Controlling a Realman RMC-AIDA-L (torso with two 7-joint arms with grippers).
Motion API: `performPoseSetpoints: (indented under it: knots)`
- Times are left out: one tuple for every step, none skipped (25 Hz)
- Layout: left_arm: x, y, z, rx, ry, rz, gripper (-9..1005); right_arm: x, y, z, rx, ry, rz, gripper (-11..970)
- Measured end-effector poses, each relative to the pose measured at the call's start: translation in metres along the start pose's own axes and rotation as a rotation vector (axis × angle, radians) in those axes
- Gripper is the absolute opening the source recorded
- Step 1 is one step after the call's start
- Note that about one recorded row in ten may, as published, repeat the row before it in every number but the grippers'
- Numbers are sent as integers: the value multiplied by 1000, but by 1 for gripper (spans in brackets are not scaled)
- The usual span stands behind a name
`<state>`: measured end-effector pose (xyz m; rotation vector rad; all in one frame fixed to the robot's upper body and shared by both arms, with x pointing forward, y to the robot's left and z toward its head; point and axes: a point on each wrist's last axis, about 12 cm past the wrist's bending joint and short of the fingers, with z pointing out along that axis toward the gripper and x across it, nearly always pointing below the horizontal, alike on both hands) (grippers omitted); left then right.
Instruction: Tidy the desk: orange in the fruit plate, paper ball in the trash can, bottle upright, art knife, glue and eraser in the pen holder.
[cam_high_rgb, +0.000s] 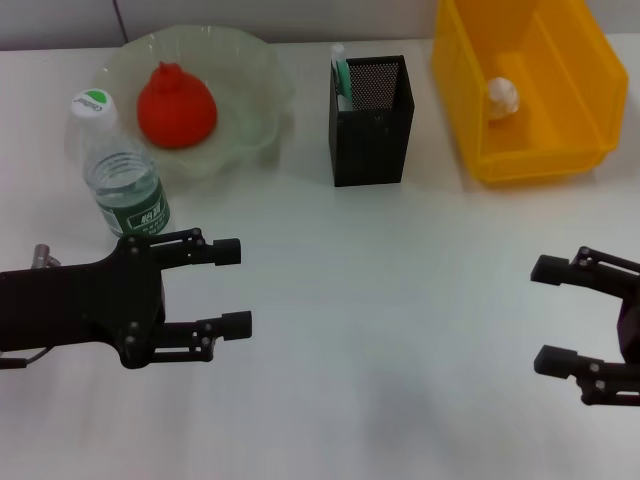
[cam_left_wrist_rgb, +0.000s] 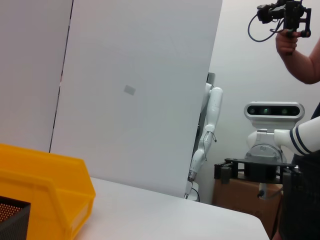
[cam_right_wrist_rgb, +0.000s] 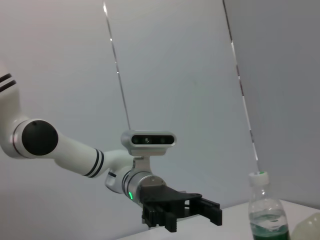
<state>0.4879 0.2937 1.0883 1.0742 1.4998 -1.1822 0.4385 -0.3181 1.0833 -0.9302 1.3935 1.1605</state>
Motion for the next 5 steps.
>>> performPoseSetpoints:
  knots:
    - [0, 0, 0, 1, 0, 1, 774, 0, 0, 1, -4, 0, 1, 823]
    - [0, 0, 0, 1, 1, 1, 774, 1, 0, 2, -6, 1, 1, 824]
    - [0, 0, 0, 1, 1, 1, 774, 1, 0, 3, -7, 3, 2, 824]
    - [0, 0, 0, 1, 1, 1, 774, 1, -1, 4, -8, 2, 2, 824]
    - [0, 0, -1, 2, 1, 0, 774, 2, 0, 5, -8, 3, 3, 824]
